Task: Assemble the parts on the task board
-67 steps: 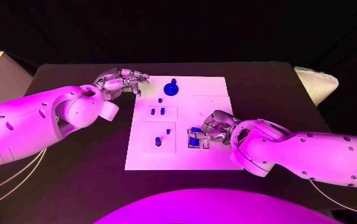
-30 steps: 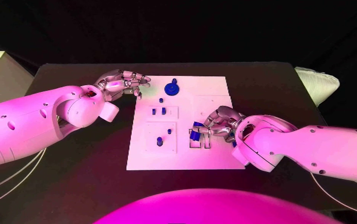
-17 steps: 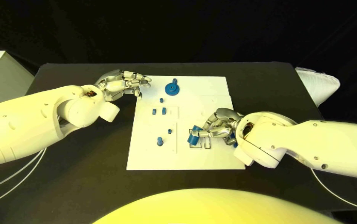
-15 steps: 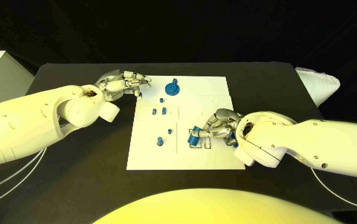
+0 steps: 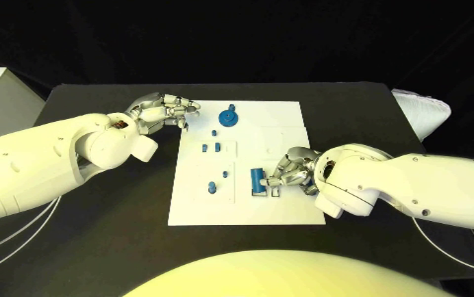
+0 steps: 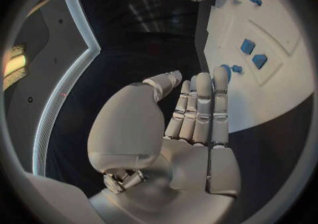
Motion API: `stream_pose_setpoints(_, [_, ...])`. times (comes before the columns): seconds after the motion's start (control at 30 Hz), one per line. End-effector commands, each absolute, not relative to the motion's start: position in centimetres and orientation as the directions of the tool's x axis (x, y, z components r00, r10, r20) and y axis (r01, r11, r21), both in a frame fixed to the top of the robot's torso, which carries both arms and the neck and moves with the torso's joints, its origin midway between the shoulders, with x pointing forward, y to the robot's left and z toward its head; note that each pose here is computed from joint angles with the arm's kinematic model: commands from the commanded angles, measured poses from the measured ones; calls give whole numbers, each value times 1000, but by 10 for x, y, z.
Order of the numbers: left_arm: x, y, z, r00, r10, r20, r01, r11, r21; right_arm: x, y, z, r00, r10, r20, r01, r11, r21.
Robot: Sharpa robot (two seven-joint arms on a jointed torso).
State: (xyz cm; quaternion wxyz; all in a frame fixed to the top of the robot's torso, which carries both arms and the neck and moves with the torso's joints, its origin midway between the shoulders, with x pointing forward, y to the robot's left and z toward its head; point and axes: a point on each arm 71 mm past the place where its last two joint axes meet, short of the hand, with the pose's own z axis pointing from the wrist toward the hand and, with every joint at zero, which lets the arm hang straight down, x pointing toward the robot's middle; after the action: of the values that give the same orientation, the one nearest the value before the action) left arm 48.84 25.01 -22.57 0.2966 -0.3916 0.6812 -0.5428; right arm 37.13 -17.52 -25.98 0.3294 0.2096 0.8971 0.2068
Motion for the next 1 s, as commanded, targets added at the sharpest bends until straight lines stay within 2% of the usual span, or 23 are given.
stream_pose_setpoints(0.03, [487,248,-225,-535,-844,27,-210,102,-972,370,-174,-261,-719,477,-506,221,846,485])
stream_pose_setpoints(0.3, [487,247,-225,-538,-843,27,-211,103,-972,373,-171,-260,-695,492,-524,211,837,505])
stream_pose_setpoints(0.53, [487,248,-225,-539,-842,26,-212,106,-972,374,-165,-250,-636,487,-599,115,827,550])
stream_pose_setpoints(0.8, [487,248,-225,-541,-841,26,-213,106,-971,376,-162,-243,-558,413,-720,-11,864,504])
stream_pose_setpoints(1.0, [487,247,-225,-542,-840,27,-213,106,-971,378,-157,-244,-538,370,-757,-51,883,468])
